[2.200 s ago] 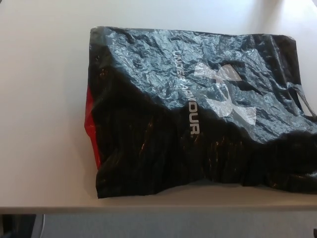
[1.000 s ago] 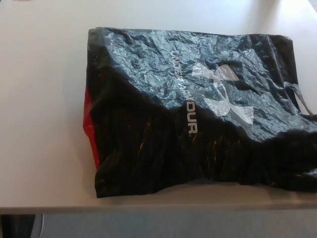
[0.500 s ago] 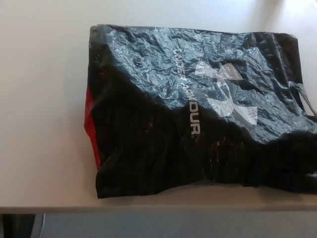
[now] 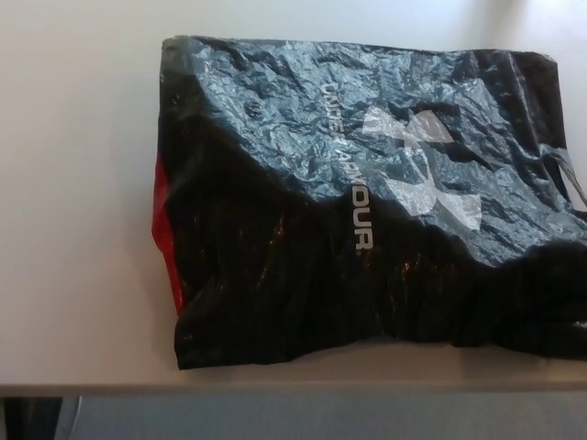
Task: A plastic bag is kept in the middle of the desk and the robot uses both its hands to grab the bag from the left and right and brings its hands close together to compress the bag
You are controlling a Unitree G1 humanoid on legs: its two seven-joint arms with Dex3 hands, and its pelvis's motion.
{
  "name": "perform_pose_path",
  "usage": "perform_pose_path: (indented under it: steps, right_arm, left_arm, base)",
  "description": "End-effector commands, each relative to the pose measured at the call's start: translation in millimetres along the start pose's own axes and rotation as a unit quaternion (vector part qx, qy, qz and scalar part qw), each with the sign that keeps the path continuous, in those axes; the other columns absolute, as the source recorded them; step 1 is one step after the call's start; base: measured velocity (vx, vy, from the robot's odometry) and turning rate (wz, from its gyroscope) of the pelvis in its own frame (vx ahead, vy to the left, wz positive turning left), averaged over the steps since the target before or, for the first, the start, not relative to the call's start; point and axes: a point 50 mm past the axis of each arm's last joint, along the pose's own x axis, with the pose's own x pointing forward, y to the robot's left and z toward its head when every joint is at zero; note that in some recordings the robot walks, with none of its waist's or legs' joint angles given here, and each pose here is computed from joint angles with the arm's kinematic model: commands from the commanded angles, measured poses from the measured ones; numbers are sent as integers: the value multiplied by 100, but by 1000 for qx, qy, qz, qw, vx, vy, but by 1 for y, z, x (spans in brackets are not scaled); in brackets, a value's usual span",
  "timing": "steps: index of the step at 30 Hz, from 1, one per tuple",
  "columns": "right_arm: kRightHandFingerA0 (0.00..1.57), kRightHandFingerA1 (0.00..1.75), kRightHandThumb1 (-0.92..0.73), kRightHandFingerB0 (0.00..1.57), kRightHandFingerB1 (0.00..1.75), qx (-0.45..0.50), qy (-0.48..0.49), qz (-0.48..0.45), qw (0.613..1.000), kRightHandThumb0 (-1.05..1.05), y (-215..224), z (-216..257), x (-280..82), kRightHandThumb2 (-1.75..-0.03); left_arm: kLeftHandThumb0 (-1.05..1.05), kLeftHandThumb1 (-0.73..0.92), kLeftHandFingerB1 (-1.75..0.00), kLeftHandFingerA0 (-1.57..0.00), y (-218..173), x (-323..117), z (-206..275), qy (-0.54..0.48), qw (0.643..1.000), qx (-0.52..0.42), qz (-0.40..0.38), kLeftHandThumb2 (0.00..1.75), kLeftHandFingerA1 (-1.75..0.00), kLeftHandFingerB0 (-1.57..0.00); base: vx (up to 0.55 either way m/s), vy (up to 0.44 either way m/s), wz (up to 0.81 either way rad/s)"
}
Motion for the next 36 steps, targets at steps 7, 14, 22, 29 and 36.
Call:
perform_pose_path:
  steps: [7,14,22,29,36]
  right_arm:
    - [6,37,-73,7,19,-12,224,55,973,-90,29,-85,-23,-112]
    - [7,32,-76,6,21,32,297,22,954,-85,44,-111,-50,-109]
    - [7,30,-74,7,21,60,325,50,942,-86,74,-117,-62,-108]
    - [6,27,-75,6,22,80,326,71,939,-83,105,-111,-64,-109]
    - [6,24,-77,7,21,87,330,96,935,-86,139,-104,-69,-112]
  left_arm:
    - [-68,92,-33,-23,-24,-30,-107,236,969,-46,50,77,-44,-22]
    - [-61,92,-31,-25,-29,-63,-135,314,947,-30,53,81,-38,-26]
    - [-66,92,-33,-22,-49,-91,-156,380,923,-53,28,80,-42,-22]
    - [-64,92,-33,-23,-77,-112,-165,413,909,-53,1,80,-41,-22]
    - [-64,92,-32,-20,-117,-143,-171,446,887,-118,-15,79,-40,-21]
  base:
    - [0,0,0]
    - [0,0,0]
    - [0,0,0]
    - [0,0,0]
    - [0,0,0]
